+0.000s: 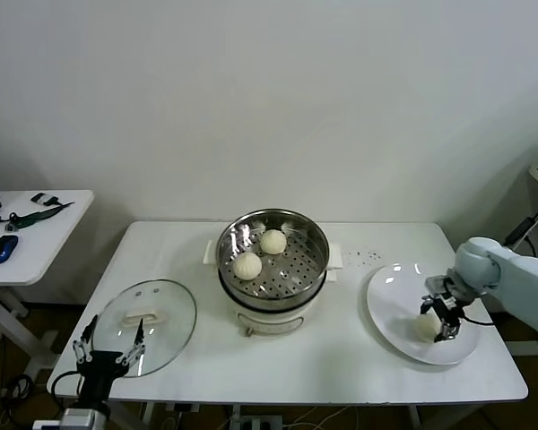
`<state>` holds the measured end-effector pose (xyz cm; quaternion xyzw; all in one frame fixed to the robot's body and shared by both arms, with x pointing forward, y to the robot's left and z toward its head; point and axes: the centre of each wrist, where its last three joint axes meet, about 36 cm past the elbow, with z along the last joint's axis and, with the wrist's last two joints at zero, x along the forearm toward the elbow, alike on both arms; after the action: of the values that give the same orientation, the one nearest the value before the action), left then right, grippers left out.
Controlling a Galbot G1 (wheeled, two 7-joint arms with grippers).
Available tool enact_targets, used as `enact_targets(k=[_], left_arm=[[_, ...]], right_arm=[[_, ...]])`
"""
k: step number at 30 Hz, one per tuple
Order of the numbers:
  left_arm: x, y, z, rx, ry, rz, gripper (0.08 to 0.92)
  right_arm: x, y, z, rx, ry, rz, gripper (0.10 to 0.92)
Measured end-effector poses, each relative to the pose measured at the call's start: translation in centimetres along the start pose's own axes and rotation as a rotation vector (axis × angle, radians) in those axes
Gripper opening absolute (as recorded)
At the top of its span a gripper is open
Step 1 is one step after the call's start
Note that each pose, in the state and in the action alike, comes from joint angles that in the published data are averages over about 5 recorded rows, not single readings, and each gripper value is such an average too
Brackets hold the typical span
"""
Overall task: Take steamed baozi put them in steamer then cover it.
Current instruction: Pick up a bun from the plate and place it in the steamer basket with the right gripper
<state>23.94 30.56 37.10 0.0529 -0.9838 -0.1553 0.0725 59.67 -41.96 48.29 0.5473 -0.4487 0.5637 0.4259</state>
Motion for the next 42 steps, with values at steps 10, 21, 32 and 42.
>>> enact_targets(k=[10,21,32,42], left_arm=[[0.2,-0.2,0.1,0.001,0.004,0.005,0.823],[0.1,-0.3,0.2,0.003,0.008,0.003,0.823],[0.2,-0.2,0.0,0.013,0.003,0.002,0.823],[0.2,0.2,0.1,0.012,0.004,0.003,0.823]], right_arm=[[9.5,-6.1,-4.1,0.435,0.06,0.085,0.696],[20.8,-12.6,-15.1,0.897,0.15,0.181,0.698],[21.7,-15.4,-28.1,1.213,0.179,0.156,0.701],[16.0,-14.7,-36.4,1.396,0.137,0.071,0.696]])
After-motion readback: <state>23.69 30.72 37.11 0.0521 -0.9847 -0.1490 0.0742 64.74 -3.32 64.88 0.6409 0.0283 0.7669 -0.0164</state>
